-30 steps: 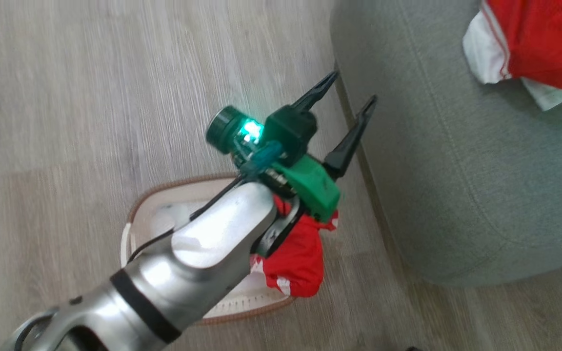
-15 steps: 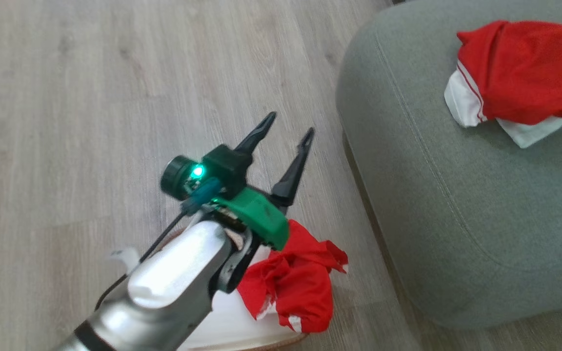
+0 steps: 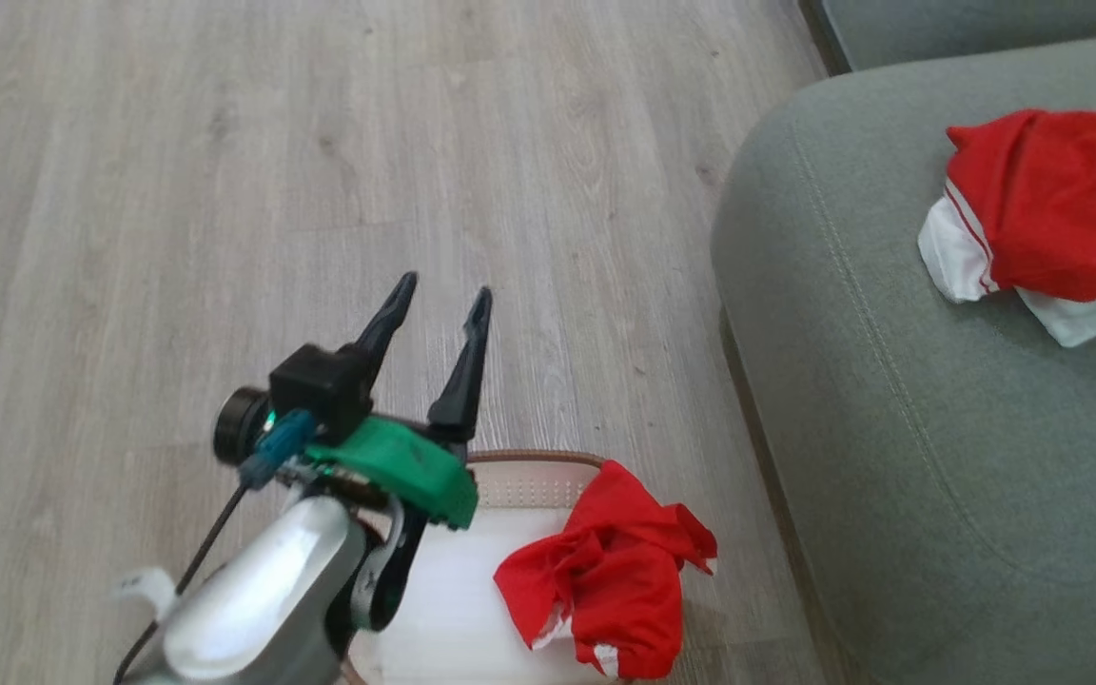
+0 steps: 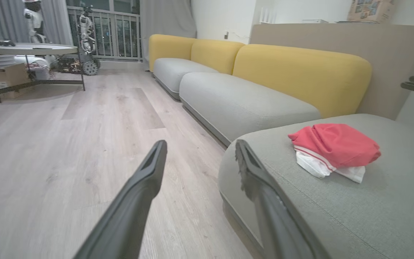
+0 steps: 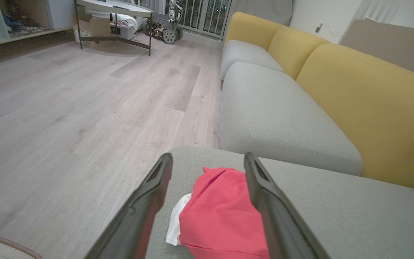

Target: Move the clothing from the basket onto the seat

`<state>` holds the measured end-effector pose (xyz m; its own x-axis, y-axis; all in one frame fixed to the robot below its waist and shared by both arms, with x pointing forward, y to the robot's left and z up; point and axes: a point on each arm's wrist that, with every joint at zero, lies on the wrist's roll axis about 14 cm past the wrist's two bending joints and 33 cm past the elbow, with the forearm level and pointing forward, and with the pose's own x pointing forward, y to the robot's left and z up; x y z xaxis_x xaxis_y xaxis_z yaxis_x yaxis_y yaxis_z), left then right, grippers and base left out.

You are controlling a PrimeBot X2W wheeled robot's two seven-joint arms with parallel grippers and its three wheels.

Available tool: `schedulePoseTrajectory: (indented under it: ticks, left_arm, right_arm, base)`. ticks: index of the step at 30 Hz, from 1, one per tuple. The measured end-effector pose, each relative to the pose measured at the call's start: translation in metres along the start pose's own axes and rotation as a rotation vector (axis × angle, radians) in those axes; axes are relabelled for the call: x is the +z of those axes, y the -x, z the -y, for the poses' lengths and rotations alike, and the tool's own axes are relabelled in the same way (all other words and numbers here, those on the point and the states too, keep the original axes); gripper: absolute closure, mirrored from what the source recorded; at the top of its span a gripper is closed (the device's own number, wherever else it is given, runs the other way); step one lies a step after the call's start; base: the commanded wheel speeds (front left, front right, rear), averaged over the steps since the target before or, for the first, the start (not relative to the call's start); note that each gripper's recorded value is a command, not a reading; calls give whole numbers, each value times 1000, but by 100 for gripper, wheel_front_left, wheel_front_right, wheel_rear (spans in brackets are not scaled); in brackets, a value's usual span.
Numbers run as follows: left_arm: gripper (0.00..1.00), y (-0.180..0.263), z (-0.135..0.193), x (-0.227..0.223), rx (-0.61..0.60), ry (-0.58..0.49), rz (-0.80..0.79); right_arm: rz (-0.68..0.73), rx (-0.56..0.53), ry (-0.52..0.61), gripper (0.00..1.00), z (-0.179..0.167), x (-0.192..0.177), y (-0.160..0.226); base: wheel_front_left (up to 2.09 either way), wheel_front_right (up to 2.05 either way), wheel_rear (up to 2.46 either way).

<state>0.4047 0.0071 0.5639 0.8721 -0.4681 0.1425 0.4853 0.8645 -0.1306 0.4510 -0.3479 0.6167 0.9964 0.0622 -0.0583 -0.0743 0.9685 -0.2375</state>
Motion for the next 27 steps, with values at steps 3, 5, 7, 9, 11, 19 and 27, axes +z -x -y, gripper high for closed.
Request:
schedulePoseTrajectory:
  ticks: [3,5,7,9,11,19,27]
  left_arm:
    - [0,12,-13,-1,48,-1,-5]
    - [0,20,-21,0,80,-6,-2]
    - [0,26,-31,3,115,-6,9]
    - [0,29,-36,4,134,-9,14]
    - [0,35,-47,7,172,-14,23]
    - [0,66,-79,3,316,-18,33]
    - [0,79,-83,4,356,-15,61]
  right_arm:
    - [19,-2,-40,0,-5,-3,2]
    - [58,1,-73,0,-9,2,2]
    - [108,11,-101,0,-18,10,1]
    - [135,15,-115,0,-23,14,1]
    - [181,18,-140,0,-32,17,3]
    - [238,-6,-275,0,-89,-25,46]
    - [261,-21,-343,0,-120,-34,72]
  base:
    - [0,0,0]
    - [0,0,0]
    - [0,0,0]
    - [0,0,0]
    - [0,0,0]
    - [0,0,0]
    - [0,0,0]
